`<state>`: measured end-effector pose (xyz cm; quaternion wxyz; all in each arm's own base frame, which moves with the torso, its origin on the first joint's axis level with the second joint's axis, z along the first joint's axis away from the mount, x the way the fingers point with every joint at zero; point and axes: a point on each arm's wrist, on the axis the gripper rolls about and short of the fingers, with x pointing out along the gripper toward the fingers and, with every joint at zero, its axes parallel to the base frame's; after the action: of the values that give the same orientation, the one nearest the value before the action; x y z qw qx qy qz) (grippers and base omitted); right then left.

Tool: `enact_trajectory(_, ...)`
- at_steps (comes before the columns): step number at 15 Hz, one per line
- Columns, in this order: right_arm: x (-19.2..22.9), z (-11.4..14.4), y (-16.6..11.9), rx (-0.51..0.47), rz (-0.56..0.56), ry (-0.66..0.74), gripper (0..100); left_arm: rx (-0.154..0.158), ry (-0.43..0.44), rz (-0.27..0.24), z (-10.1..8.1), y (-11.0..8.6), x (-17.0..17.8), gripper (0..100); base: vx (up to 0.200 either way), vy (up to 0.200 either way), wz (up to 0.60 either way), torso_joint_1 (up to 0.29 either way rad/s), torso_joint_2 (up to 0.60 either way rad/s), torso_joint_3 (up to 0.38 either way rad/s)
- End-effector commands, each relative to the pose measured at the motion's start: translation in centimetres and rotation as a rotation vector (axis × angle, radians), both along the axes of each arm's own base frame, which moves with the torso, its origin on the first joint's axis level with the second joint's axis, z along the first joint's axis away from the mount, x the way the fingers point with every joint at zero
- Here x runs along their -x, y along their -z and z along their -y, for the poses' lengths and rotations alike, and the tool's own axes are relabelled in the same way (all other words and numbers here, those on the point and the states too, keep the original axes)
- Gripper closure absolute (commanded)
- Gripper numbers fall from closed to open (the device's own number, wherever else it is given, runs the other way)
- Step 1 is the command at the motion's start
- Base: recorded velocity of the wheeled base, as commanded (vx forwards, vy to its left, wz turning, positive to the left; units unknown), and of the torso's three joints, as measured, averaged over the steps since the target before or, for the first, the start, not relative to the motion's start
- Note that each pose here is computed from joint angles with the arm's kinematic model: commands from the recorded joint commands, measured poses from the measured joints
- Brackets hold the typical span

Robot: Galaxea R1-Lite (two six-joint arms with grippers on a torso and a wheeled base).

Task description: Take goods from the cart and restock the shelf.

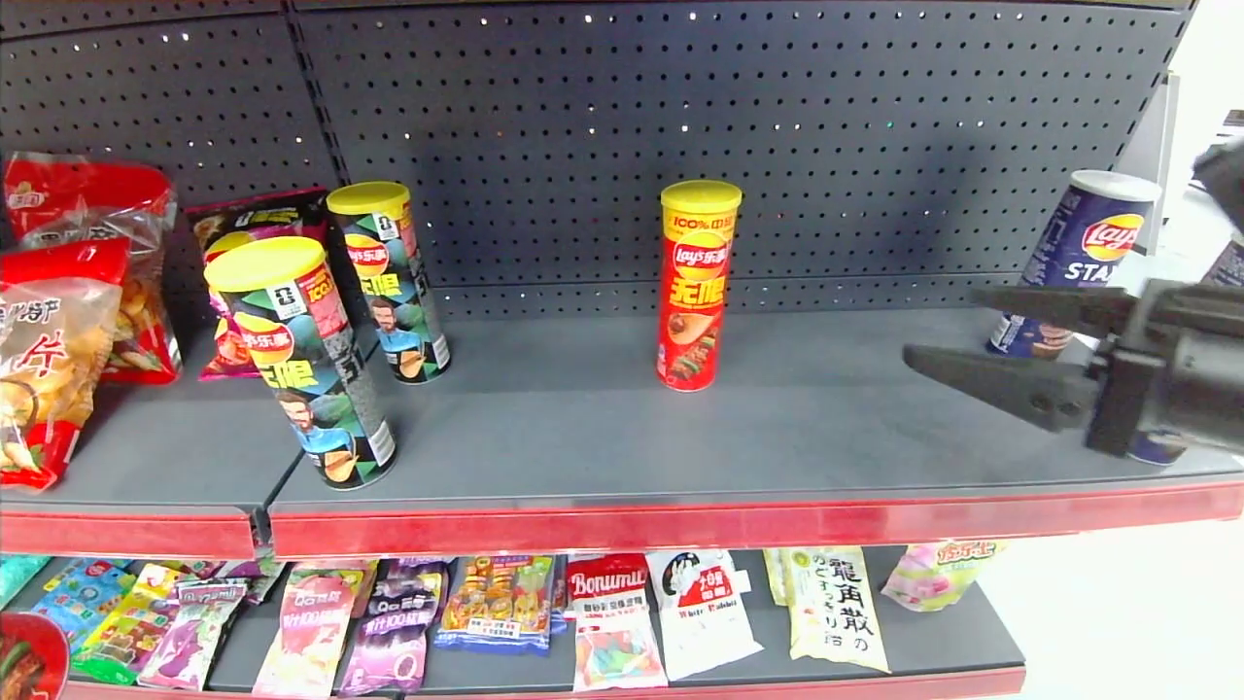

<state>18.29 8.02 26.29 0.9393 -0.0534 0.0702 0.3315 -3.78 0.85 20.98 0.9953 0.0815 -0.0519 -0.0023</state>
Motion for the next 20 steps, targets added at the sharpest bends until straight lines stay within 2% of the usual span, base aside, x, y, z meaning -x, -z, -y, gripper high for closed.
enact_trajectory(1,-9.3,-3.5,1.2,0.011,-0.067,-0.009,0,0.001,0.000,-0.010,0.0,0.0,-0.2,100,0.000,0.000,0.00,0.000,0.00,0.000)
enact_trajectory(3,-11.8,-4.0,1.8,0.014,-0.080,0.001,0,0.008,0.007,-0.021,0.1,0.0,-0.4,100,0.000,0.000,0.00,0.000,0.00,0.000)
enact_trajectory(6,-13.9,-4.9,2.5,0.010,-0.092,-0.030,0,0.037,0.005,-0.028,0.1,0.1,-0.5,100,0.000,0.000,0.00,0.000,0.00,0.000)
enact_trajectory(10,-16.2,-6.0,2.8,0.005,-0.079,-0.041,0,0.037,0.005,-0.041,0.1,0.4,-0.7,100,0.000,0.000,0.00,0.000,0.00,0.000)
enact_trajectory(16,-16.3,-8.0,2.6,-0.004,-0.065,-0.118,0,0.036,0.004,-0.035,0.1,0.3,-0.6,100,0.000,0.000,0.00,0.000,0.00,0.000)
enact_trajectory(20,-18.1,-9.1,2.3,-0.015,-0.033,-0.124,0,0.037,0.004,-0.038,0.1,0.4,-0.6,100,0.000,0.000,0.00,0.000,0.00,0.000)
